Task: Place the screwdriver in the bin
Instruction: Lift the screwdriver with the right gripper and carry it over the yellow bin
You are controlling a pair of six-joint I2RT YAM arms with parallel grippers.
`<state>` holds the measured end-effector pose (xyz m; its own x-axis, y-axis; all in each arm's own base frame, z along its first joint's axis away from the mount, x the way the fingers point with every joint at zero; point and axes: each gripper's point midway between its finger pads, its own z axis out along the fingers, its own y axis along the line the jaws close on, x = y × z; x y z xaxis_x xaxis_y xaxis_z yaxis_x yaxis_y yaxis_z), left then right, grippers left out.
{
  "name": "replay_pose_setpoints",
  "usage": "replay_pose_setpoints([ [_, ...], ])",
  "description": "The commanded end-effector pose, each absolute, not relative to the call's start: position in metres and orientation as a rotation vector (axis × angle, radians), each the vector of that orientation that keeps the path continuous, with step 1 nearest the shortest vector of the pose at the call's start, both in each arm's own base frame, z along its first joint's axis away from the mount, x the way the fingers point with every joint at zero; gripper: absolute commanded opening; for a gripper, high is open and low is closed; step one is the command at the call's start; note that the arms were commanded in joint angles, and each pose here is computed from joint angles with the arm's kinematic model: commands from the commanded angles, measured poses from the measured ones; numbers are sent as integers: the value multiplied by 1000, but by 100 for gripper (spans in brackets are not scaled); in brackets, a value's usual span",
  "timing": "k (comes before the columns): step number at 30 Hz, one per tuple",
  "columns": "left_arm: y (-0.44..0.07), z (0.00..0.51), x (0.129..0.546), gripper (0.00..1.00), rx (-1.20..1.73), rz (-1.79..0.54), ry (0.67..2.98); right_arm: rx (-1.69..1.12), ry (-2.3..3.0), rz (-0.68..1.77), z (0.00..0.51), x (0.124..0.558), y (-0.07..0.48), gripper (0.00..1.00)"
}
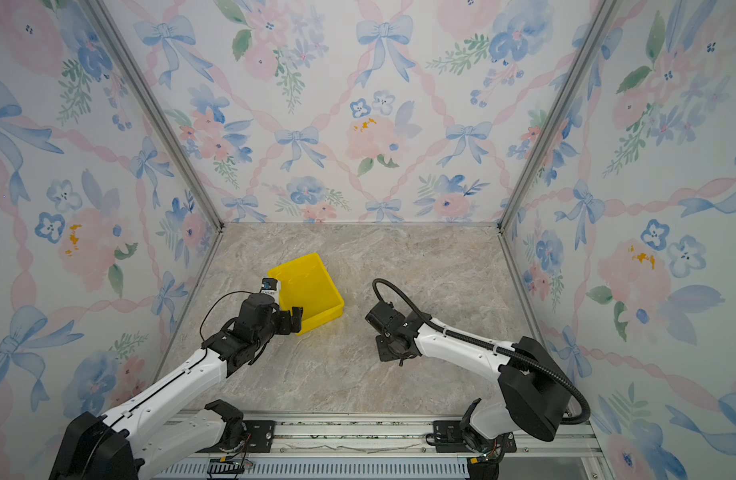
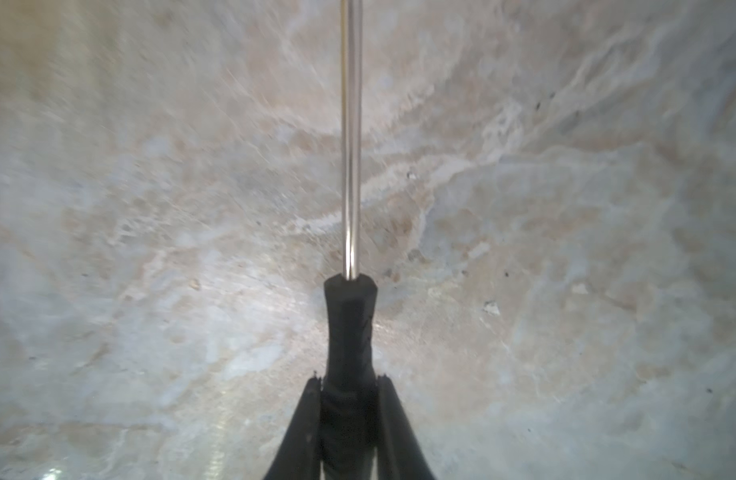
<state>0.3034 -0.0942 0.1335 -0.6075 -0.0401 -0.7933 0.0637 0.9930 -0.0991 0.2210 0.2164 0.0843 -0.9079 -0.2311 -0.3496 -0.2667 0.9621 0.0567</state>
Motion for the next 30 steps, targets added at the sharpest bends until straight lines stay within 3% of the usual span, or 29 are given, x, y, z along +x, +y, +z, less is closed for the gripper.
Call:
replay_pose_setpoints([
  [1, -86, 157, 312, 98, 0, -163, 2158, -438, 2649, 135, 126, 245, 224, 0],
  [12, -51, 151, 309, 98, -113, -22, 2150, -594, 2504, 291, 188, 298, 301, 0],
  [22, -26, 139, 304, 98, -274, -43, 2166, -630, 2486, 495, 184, 339, 387, 0],
  [30, -10, 144, 298, 98, -297, 7, 2150, -692, 2502, 585, 158, 347, 436, 0],
])
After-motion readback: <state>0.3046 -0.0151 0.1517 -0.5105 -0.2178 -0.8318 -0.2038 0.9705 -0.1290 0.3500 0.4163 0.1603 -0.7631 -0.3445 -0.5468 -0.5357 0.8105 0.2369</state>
